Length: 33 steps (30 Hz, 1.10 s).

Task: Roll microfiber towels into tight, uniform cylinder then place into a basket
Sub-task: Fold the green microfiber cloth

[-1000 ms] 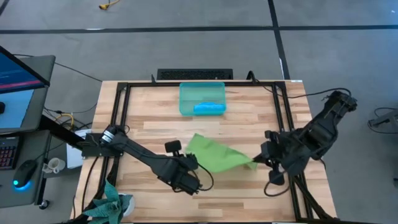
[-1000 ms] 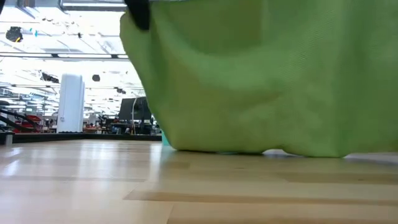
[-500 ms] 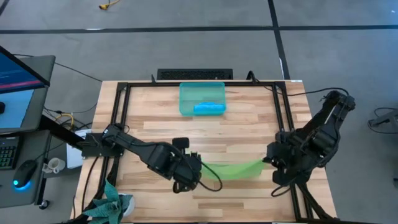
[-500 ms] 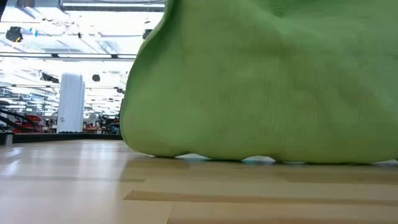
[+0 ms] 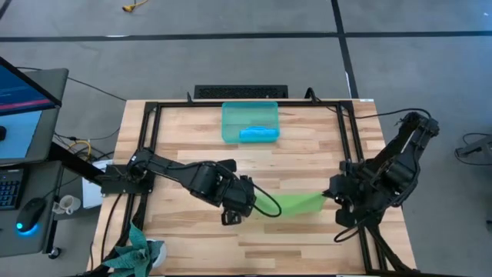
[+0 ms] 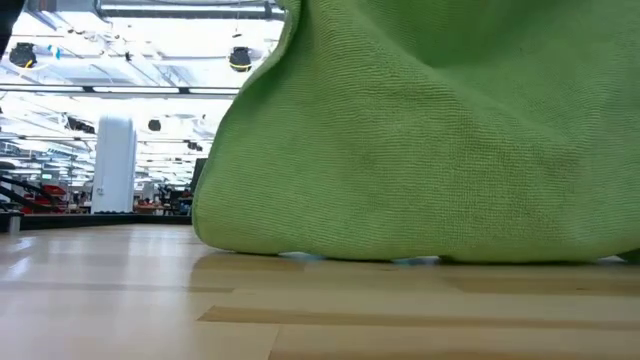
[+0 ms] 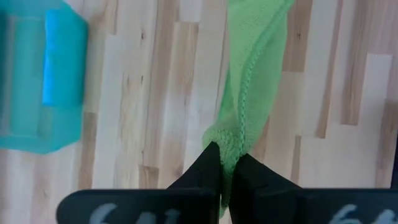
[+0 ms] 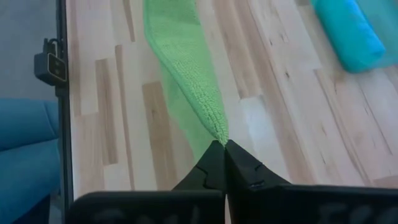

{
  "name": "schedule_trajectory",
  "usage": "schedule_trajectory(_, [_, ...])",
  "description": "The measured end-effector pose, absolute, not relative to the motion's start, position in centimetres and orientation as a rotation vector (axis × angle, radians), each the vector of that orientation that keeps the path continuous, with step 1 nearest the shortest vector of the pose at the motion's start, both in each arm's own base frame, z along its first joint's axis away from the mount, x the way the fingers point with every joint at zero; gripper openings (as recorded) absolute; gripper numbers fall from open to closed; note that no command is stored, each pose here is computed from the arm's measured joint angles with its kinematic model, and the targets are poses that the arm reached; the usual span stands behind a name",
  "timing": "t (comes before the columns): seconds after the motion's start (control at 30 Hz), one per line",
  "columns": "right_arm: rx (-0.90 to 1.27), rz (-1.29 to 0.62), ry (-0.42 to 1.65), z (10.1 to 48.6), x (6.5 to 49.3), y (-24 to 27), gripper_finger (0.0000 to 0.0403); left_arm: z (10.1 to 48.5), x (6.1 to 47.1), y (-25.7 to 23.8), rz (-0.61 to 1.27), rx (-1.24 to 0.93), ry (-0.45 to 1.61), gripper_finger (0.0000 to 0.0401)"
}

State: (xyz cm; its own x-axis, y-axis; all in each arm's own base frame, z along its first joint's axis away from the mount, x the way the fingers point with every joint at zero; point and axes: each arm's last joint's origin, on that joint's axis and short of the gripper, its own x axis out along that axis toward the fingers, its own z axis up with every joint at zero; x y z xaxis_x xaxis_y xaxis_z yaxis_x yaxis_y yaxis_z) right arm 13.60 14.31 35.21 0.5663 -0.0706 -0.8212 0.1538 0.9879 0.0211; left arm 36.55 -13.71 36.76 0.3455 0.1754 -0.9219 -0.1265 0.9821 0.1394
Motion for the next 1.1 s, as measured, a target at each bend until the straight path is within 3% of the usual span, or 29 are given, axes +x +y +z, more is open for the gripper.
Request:
schedule_trajectory(0.33, [0.036, -0.206, 0.956, 35.2, 14.4, 13.0, 0.0007, 37.2, 36.5, -12.9, 0.194, 0.096, 1.187, 0.0])
schedule_trajectory(0.63, [-0.009, -0.42, 1.048, 35.8, 15.1, 8.6, 0.0012, 42.0, 33.8, -7.8, 0.282, 0.056, 1.058, 0.0])
schedule_trajectory(0.9, [-0.089, -0.53, 0.894, 39.6, 16.0, 5.2, 0.0012, 43.3, 33.3, -2.9, 0.281, 0.196, 1.068, 0.0])
schedule_trajectory(1.1, [-0.066, -0.541, 0.888, 39.7, 16.3, 4.9, 0.0007, 43.2, 33.5, -1.3, 0.287, 0.166, 1.083, 0.0])
